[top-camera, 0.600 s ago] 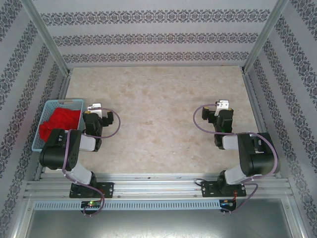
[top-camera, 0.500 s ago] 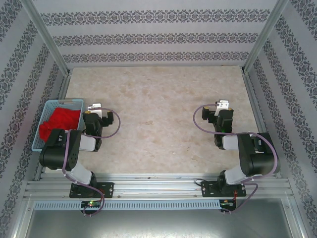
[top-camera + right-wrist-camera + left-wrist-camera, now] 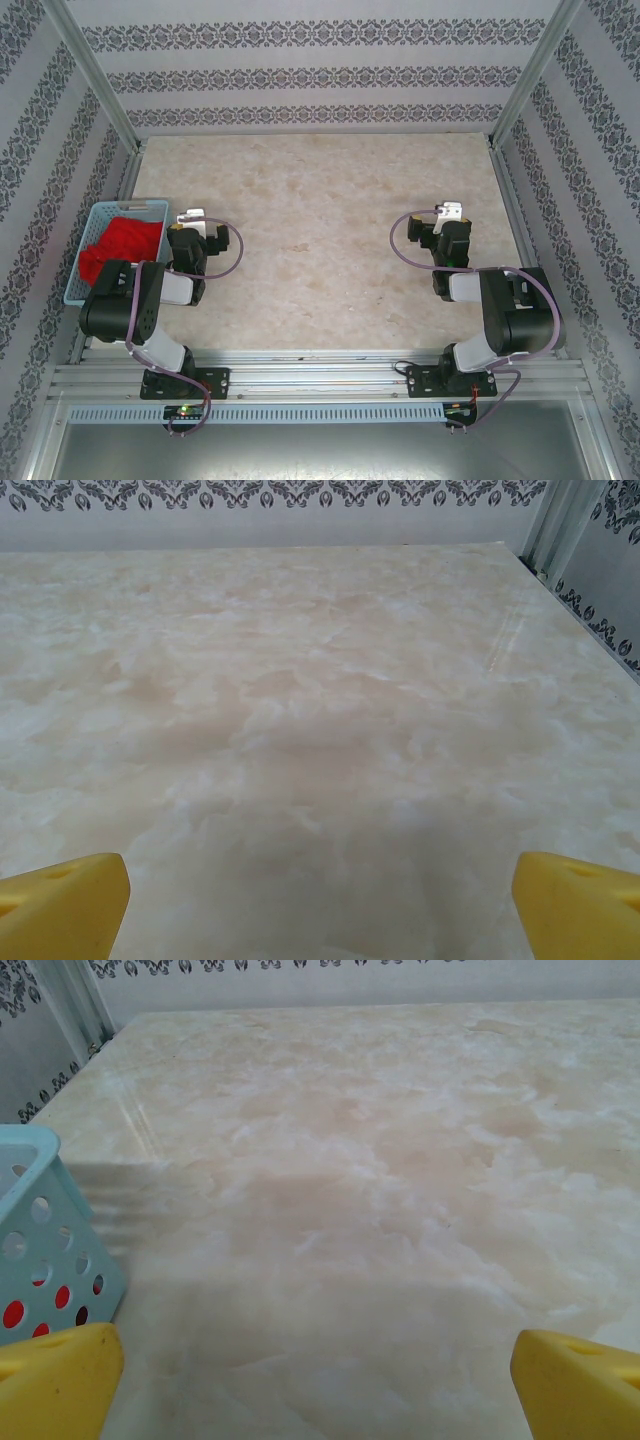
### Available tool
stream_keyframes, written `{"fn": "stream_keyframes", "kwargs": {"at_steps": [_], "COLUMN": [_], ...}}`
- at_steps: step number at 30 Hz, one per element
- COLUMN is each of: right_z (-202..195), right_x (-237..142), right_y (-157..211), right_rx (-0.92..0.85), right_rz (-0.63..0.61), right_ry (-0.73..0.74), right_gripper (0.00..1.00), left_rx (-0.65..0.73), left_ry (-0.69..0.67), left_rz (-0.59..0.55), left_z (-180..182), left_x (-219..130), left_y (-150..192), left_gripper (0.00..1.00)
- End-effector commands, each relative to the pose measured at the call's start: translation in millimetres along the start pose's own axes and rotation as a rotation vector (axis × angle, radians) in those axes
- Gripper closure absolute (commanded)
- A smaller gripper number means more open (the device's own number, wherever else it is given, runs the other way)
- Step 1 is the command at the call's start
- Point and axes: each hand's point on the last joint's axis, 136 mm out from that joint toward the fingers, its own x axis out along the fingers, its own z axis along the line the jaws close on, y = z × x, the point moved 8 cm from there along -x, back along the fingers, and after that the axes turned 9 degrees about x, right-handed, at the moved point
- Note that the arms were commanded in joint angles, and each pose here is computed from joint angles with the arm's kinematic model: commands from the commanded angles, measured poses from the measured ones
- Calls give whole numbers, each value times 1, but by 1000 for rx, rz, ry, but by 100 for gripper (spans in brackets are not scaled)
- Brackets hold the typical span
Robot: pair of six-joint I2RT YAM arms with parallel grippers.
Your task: Fold the inside-out t-shirt
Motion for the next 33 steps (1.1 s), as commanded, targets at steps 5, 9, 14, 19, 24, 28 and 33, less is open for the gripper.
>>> {"fn": "stream_keyframes", "kwargs": {"at_steps": [5,9,14,19,24,28,33], "right_z": [2,2,4,16,25,33,8], "right_x": [1,1,0,-23,-61,-93,-116], "right_y": [-7,-7,-9,-31,-81,-119,-109], "right_rx": [2,4,-1,-54,127,298,584], "right_rz": [-37,-36,-41,-75,-59,9,46], "right_ry": [-22,-20,-36,-69,-78,-145,-26], "right_gripper": [2,2,2,2,2,2,2], "left_rx": [-27,-27,-4,40,-162,-373,-526], "left_ry": [4,5,64,72,54,12,-26], "left_rz": [-18,-17,-46,-109,-189,-80,71], "left_z": [2,2,-2,-2,15,30,41], "left_x": [2,2,-4,-34,-69,-89,-120], "left_y": [-7,-6,-14,-43,-96,-131,-134], "left_gripper": [0,0,0,0,0,0,0]}}
